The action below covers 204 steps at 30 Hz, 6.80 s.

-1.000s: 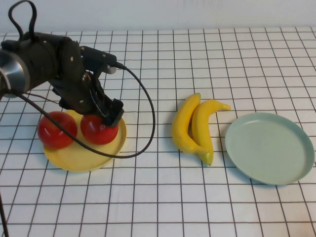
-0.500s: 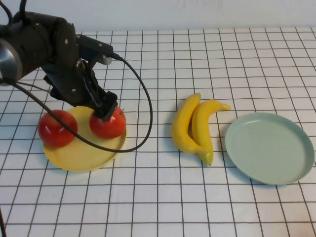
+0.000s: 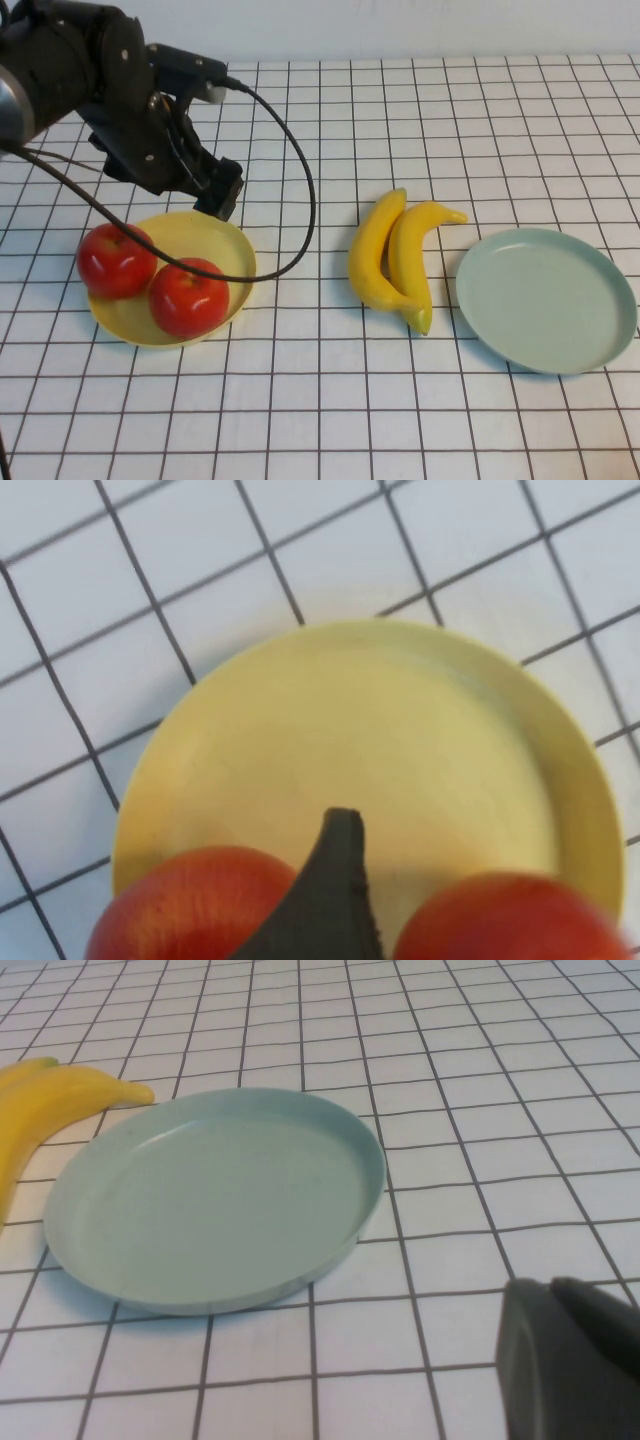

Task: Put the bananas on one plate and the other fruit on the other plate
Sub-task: Put another type of fruit in the right plate

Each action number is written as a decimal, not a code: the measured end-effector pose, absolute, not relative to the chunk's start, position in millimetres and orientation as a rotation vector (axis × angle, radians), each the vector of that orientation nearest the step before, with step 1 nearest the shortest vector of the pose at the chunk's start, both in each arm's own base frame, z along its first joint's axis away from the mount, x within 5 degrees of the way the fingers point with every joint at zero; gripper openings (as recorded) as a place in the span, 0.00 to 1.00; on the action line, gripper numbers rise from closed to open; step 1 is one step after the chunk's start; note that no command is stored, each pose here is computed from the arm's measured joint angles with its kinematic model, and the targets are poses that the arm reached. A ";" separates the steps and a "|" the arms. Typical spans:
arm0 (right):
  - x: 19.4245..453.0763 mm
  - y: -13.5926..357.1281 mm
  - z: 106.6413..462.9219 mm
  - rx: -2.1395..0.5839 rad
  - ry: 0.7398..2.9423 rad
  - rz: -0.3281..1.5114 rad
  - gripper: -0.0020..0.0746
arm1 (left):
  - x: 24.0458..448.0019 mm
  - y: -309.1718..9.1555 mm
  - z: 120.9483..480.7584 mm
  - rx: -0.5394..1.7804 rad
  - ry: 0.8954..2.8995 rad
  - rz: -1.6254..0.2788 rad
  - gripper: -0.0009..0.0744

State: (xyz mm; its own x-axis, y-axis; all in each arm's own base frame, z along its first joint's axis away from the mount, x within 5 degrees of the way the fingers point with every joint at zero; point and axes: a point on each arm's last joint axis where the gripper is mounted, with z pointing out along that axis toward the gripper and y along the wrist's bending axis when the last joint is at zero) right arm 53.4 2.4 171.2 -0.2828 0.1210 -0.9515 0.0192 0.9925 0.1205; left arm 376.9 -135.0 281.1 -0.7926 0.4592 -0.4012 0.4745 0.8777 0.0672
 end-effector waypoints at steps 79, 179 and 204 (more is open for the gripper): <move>53.4 2.4 171.2 0.102 1.856 0.099 0.00 | 55.0 3.6 181.2 -0.021 1.763 0.052 0.01; 77.6 28.0 262.8 0.103 1.788 0.540 0.00 | 52.5 2.8 171.4 0.104 1.873 0.134 0.01; 274.9 120.8 296.2 -0.439 2.401 0.708 0.01 | 52.4 2.8 171.3 0.104 1.874 0.134 0.01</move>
State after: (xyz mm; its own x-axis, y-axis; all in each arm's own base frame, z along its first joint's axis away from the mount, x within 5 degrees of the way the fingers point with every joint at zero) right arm 274.9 120.8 296.2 -0.7709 -0.1403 -0.6214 -0.4550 0.8039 0.3829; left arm 52.4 2.8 171.3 -0.3023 0.1398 -0.9429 0.0040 0.9894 0.1454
